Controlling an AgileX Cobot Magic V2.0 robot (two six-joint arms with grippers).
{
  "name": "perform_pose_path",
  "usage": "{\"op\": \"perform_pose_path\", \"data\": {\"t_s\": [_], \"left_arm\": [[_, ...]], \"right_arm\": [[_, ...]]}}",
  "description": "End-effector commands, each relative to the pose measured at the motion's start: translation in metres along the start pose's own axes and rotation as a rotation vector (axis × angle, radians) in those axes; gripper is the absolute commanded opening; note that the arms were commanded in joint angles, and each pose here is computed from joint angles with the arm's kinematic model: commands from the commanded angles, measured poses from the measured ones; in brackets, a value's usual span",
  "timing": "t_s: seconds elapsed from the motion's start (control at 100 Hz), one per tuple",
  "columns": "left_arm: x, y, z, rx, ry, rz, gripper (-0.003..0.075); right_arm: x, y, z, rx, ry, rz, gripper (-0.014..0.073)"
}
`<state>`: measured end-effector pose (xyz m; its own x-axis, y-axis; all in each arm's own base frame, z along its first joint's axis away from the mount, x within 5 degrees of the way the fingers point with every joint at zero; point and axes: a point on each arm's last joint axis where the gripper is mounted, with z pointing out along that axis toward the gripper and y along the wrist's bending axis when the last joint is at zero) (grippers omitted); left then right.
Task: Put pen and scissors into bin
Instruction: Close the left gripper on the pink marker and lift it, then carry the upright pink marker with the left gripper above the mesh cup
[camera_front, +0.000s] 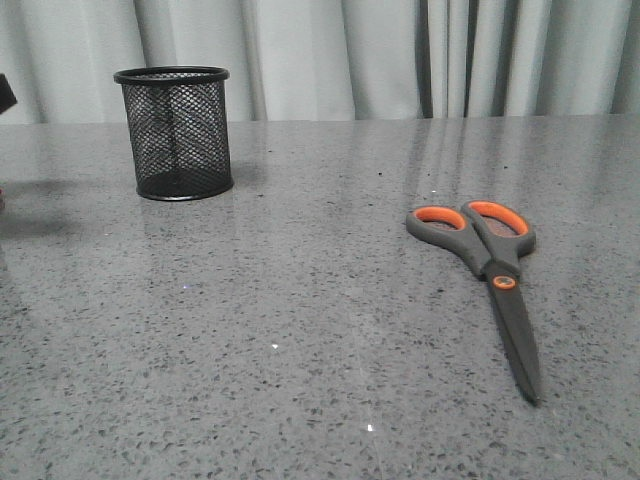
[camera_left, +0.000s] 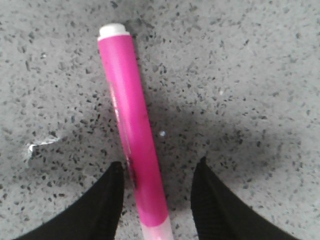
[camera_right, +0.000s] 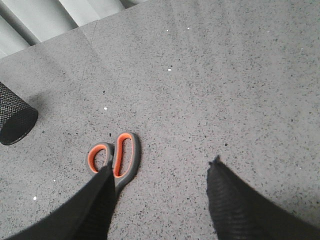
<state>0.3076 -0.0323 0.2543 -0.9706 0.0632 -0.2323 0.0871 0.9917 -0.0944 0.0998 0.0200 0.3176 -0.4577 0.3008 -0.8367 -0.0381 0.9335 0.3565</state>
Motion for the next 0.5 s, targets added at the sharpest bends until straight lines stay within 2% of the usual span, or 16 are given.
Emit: {"op": "perform_pose_path", "data": {"t_s": [0.0, 0.13, 0.28, 0.4, 0.49], "left_arm": [[-0.007, -0.002, -0.014, 0.002, -0.075, -0.006, 0.0272], [-0.009, -0.001, -0.003, 0.001, -0.039, -0.009, 0.0179], [-0.011, 0.000, 0.003, 0.002, -0.029, 0.014, -0.0017], [-0.016, -0.003, -0.008, 0.021, -0.125, 0.024, -0.0019], [-0.024, -0.010, -0.033, 0.079, -0.328, -0.010, -0.0019]], "right_arm": [[-0.017, 0.006, -0.004, -0.026, -0.101, -0.008, 0.0358], [-0.017, 0.006, -0.004, -0.031, -0.105, -0.003, 0.0358], [-0.018, 0.006, -0.004, -0.035, -0.112, 0.002, 0.0358], [-0.018, 0.006, -0.004, -0.037, -0.116, 0.003, 0.0358], [-0.018, 0.007, -0.004, -0.038, -0.118, 0.005, 0.0358]]}}
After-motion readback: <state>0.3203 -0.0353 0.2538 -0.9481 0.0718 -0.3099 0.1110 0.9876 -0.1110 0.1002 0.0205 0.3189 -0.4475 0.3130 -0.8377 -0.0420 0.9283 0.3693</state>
